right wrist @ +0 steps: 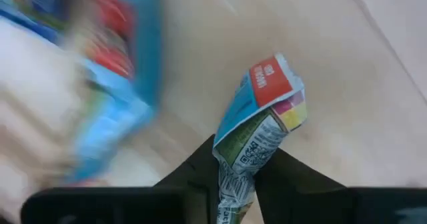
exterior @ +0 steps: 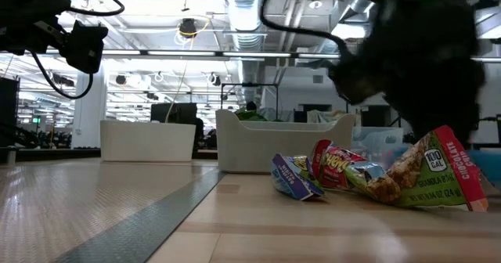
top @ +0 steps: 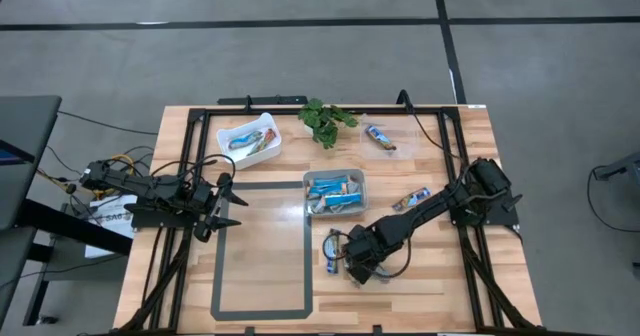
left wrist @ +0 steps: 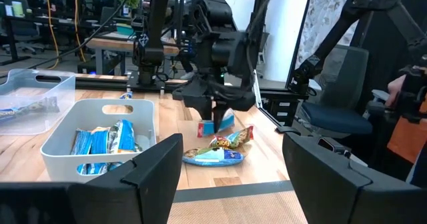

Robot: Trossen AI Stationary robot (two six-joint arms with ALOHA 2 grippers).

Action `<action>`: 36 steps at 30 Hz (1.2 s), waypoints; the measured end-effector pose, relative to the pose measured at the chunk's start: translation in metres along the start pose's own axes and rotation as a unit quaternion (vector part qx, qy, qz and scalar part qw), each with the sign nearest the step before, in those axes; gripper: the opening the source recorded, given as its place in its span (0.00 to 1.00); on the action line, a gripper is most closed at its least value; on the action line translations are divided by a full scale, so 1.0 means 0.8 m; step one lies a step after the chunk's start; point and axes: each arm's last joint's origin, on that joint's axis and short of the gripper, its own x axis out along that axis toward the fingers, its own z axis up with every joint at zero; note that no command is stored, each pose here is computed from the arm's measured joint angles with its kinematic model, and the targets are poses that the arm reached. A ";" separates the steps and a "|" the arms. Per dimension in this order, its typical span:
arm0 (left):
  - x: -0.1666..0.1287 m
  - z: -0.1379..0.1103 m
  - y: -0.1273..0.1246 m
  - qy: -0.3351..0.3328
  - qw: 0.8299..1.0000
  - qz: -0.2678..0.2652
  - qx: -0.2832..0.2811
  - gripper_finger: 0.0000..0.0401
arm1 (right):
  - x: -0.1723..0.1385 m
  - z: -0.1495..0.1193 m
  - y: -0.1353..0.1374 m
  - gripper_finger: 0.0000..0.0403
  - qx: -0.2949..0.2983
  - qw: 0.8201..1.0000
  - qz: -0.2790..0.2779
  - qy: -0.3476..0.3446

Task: Pick and place Granola Bars by type
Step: Put the red granola bar into the white bin

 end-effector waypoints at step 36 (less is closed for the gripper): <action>-0.002 0.012 0.008 -0.115 0.878 0.091 -0.455 0.63 | -0.205 0.134 -0.020 0.16 0.024 0.816 0.442 -0.373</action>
